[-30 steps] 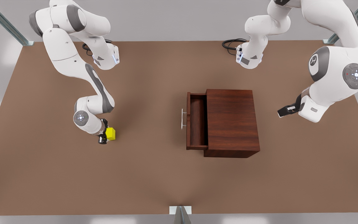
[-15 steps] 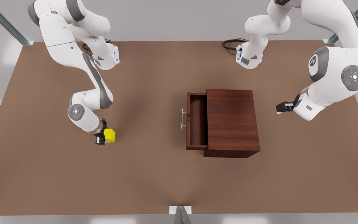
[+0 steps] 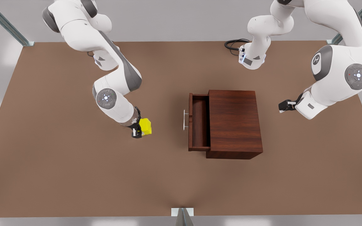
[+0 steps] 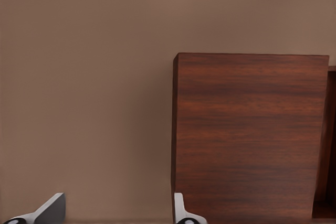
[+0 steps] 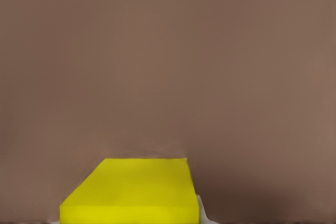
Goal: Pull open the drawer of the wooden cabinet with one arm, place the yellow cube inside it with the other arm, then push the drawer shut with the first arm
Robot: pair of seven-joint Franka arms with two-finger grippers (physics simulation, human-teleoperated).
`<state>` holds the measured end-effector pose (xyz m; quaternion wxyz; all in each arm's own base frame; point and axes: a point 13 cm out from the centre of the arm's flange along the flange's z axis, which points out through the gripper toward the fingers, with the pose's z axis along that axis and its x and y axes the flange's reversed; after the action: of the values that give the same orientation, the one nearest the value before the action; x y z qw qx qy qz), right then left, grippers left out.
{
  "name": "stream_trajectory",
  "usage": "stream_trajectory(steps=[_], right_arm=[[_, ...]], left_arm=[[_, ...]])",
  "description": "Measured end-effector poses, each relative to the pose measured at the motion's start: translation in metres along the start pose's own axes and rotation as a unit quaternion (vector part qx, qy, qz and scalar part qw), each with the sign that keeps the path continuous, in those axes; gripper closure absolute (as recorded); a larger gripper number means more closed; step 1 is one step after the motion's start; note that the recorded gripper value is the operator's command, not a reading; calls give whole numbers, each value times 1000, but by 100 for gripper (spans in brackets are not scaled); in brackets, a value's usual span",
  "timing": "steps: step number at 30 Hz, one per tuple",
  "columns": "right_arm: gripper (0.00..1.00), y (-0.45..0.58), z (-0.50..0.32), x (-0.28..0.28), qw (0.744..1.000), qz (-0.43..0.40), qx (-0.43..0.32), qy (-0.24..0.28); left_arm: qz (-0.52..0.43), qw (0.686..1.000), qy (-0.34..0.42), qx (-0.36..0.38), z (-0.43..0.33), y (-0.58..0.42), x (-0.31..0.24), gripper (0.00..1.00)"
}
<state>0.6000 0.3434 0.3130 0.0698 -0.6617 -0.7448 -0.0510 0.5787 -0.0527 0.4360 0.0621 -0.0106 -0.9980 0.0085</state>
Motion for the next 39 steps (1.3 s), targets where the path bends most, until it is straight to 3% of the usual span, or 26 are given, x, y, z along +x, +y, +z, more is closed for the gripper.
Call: stream_trajectory(steps=[10,19,27,28,29,34,35,36,37,39], right_arm=[[34,-34,20,165,999,9,42,16],[34,-51,72,236,997,57,56,24],[35,-52,97,261,994,94,43,31],[14,-52,99,262,994,99,42,32],[0,-51,99,262,993,104,41,33],[0,-35,88,249,990,132,28,33],[0,-17,72,231,988,149,18,36],[0,6,52,202,984,173,9,39],[0,32,30,161,979,202,-1,39],[0,78,-18,57,964,262,-16,34]], left_arm=[[9,1000,2,0,3,1,-2,0],[15,1000,-1,-2,1,1,-3,0],[18,1000,-2,-3,1,1,-3,0],[18,1000,-2,-3,1,1,-3,0],[18,1000,-2,-3,1,1,-3,0],[32,999,-4,-5,0,-18,-3,0],[43,999,-6,-4,-2,-41,-1,13],[59,998,-16,2,-12,-78,3,88],[79,997,-22,7,-19,-130,13,100],[120,993,-20,9,-12,-250,53,100]])
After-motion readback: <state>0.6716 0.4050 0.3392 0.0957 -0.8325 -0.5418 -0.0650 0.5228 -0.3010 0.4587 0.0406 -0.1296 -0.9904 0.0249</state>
